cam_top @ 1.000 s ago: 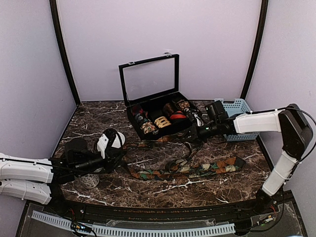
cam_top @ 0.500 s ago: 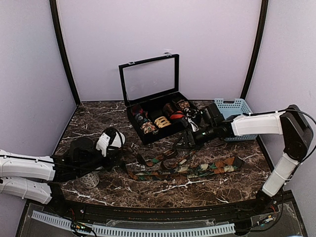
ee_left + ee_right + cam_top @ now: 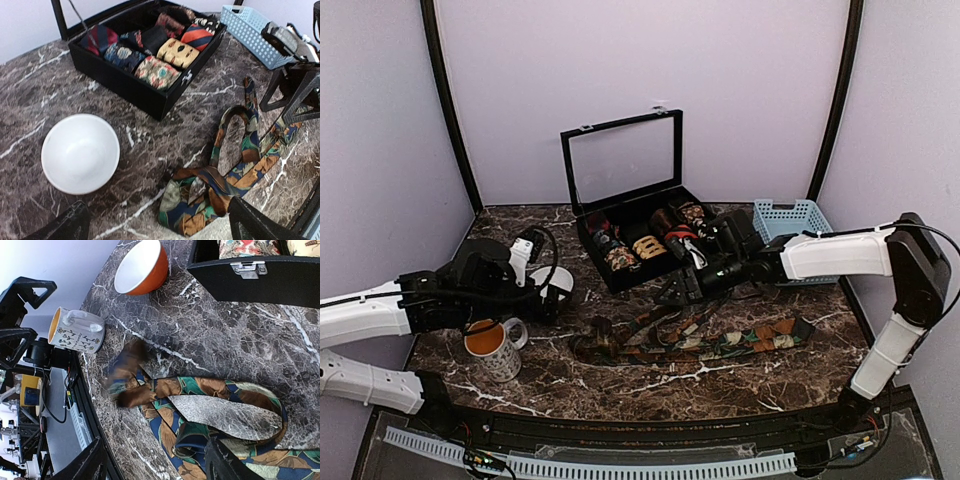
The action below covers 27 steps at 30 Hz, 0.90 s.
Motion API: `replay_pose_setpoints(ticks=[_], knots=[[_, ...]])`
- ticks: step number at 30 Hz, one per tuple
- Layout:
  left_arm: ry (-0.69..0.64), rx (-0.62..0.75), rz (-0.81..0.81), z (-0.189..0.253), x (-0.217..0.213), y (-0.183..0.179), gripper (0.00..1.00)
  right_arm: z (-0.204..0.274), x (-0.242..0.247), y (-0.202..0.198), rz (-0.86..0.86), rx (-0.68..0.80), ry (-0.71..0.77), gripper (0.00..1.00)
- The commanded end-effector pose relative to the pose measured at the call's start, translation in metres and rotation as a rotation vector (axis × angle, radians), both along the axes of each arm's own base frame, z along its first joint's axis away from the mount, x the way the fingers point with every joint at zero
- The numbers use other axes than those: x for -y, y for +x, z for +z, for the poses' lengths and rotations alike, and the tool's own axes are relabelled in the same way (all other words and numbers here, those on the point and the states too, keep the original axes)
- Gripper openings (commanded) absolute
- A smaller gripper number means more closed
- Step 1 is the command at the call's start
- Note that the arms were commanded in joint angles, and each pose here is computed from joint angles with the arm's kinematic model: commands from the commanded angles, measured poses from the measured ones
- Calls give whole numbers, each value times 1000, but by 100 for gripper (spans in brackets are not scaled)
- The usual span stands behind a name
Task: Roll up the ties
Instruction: Put down the tie at the center of the board, then adjust the tie at the center of the board.
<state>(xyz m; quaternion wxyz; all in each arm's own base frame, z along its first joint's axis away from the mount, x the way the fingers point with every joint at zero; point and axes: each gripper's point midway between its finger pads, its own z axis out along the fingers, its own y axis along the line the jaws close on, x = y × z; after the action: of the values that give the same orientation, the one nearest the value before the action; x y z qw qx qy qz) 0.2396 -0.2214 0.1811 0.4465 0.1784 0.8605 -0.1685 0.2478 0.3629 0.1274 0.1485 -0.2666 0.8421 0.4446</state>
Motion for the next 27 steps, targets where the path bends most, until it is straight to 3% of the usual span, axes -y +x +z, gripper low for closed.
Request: replay_pose_setpoints(ticks=[1, 8, 12, 20, 27], knots=[[107, -227, 64, -26, -30, -30, 99, 15, -16, 4, 23, 34, 59, 67], [54, -387, 50, -20, -31, -60, 99, 5, -14, 1, 23, 30, 43, 64], [-32, -293, -97, -6, 1, -55, 99, -7, -2, -2, -6, 24, 8, 60], [121, -210, -275, -27, 71, -22, 99, -23, 20, -13, -47, -10, -14, 57], [99, -162, -328, -28, 105, -3, 99, -45, 3, -23, -8, 12, -47, 57]])
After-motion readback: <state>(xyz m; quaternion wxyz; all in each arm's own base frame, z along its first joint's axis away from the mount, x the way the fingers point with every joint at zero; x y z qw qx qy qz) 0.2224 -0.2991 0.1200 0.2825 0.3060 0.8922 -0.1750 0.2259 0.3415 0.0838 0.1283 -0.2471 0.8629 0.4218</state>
